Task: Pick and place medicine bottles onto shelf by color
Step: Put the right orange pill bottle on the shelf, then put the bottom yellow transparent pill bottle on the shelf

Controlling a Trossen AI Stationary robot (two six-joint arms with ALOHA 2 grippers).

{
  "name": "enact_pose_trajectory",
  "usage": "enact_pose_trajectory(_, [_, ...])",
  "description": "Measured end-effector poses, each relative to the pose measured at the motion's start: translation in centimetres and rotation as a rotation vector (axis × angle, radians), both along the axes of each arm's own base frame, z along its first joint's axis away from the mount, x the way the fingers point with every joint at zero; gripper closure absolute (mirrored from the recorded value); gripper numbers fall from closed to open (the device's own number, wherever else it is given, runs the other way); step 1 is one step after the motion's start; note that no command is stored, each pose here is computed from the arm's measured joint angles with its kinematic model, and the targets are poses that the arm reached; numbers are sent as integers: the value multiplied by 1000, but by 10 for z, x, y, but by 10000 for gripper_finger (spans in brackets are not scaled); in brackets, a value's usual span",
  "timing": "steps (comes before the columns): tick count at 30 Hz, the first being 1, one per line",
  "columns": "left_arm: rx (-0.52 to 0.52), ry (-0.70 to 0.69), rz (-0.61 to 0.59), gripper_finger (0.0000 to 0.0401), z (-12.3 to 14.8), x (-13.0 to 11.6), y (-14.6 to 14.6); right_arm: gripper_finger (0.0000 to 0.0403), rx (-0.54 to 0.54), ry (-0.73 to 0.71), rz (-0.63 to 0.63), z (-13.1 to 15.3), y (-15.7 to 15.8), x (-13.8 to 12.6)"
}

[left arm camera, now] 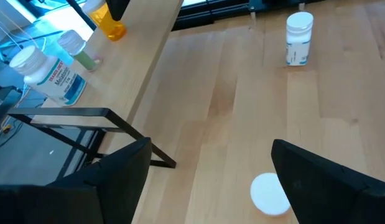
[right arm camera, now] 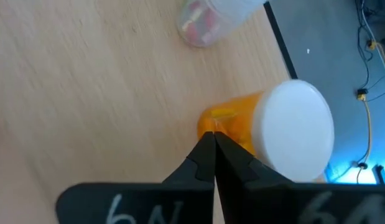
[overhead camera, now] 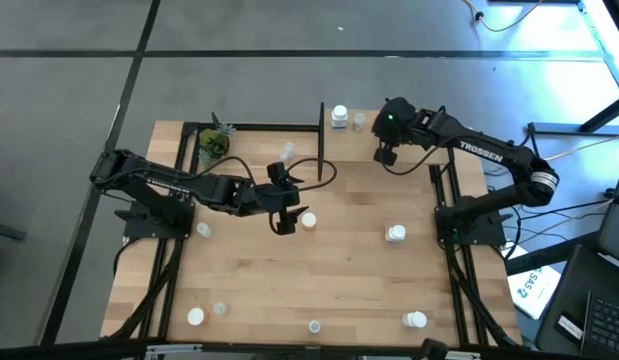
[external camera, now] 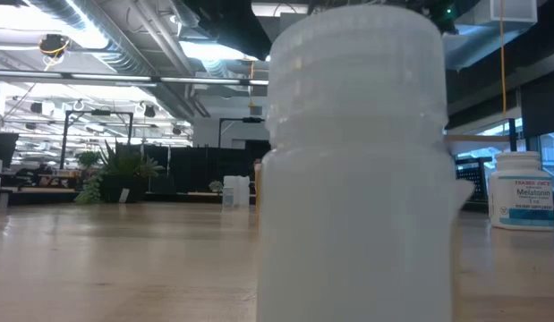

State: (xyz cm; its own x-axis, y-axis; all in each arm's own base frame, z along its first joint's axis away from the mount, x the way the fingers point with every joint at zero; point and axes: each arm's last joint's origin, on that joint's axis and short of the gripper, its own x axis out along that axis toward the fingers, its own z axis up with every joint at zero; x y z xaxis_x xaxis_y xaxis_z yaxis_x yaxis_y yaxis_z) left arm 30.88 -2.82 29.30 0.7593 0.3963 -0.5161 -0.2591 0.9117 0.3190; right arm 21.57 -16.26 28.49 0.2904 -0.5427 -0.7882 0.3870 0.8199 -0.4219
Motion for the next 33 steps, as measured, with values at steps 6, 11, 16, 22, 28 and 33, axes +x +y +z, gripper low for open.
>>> enact_pose_trajectory(6, [0,2,0,74,0,0,0,399,-16,-7,12,-1,-4,3])
enact_pose_trajectory(11, [0,2,0,74,0,0,0,399,-18,-8,13,-1,-4,4])
enact_pose_trajectory(16, [0,2,0,74,0,0,0,399,-17,0,19,-1,-3,2])
enact_pose_trajectory(22, [0,12,1,74,-1,-1,0,399,-51,-49,58,15,14,-1])
enact_pose_trajectory(28, [-17,31,48,74,-4,-3,1,399,-62,-103,141,32,48,-5])
enact_pose_trajectory(33, [-41,21,56,74,-4,-3,1,400,-94,-104,207,41,86,-6])
